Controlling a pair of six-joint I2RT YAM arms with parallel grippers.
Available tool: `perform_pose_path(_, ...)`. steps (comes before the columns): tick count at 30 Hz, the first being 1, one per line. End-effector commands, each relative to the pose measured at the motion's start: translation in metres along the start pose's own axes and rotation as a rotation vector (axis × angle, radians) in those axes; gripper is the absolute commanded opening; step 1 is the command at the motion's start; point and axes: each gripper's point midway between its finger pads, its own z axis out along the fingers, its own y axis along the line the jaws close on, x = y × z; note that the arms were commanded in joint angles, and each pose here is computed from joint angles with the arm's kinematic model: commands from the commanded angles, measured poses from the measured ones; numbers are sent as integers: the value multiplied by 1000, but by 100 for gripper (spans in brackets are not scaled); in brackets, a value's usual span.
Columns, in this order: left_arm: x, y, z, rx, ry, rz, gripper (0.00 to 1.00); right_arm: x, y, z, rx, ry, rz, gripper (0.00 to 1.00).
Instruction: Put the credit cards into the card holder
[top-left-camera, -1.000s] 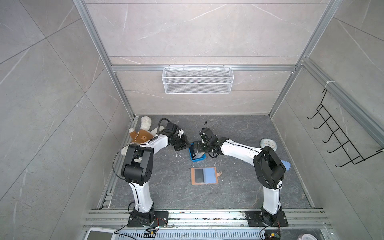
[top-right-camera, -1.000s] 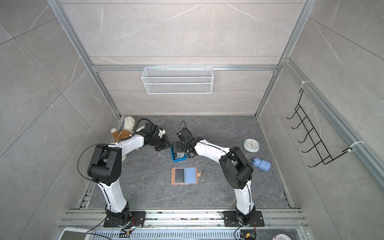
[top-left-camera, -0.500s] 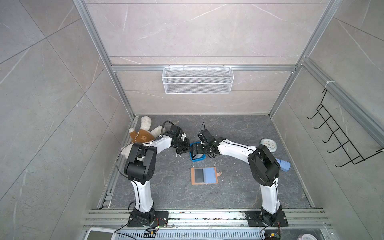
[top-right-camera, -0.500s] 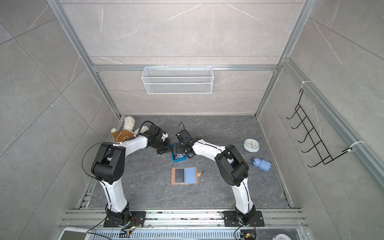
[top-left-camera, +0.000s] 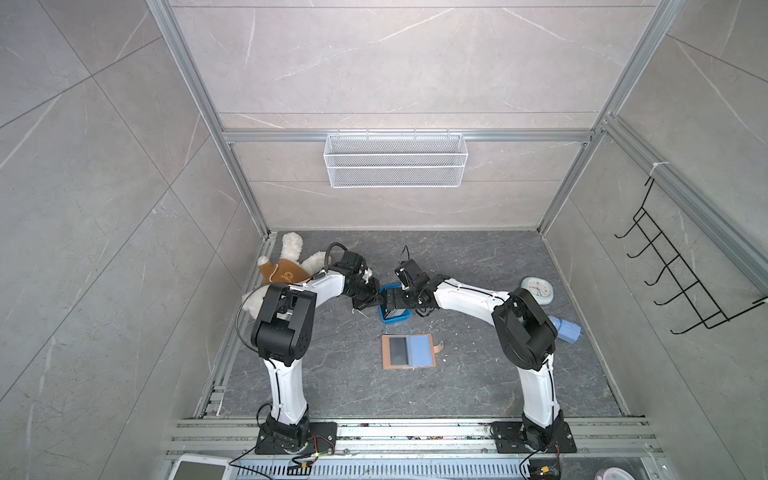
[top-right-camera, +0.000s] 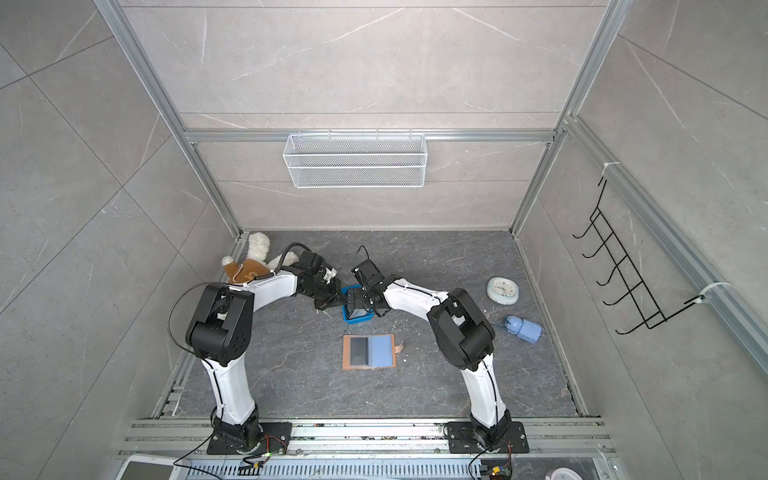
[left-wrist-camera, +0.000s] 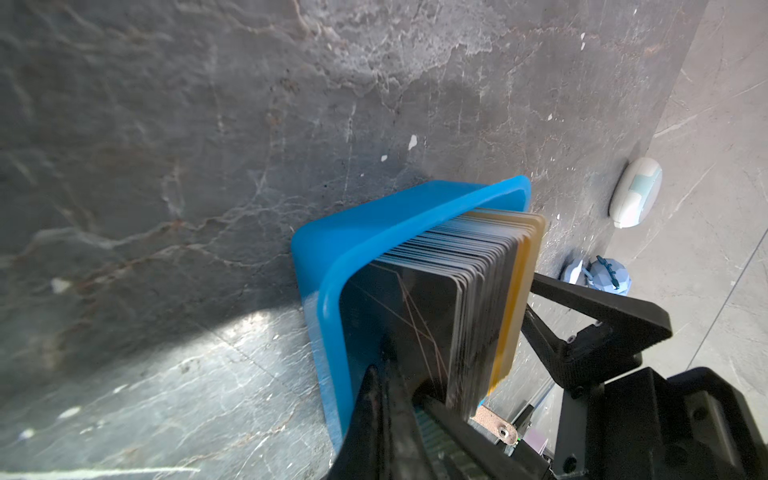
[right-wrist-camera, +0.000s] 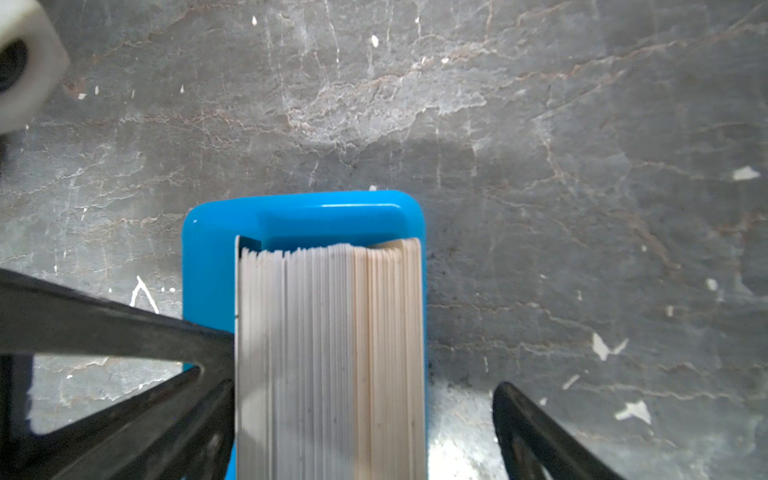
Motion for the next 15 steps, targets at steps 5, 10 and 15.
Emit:
perform_pose_path(5,-2,0,0,-18,8,0,2,-2,-6,2,17,6,-3,96)
perform_pose_path(10,-2,1,0,-25,8,1,1,-6,-9,-6,18,-11,2,95)
perform_pose_path(15,-1,4,3,-29,15,-8,1,-7,-11,-14,18,-23,3,95)
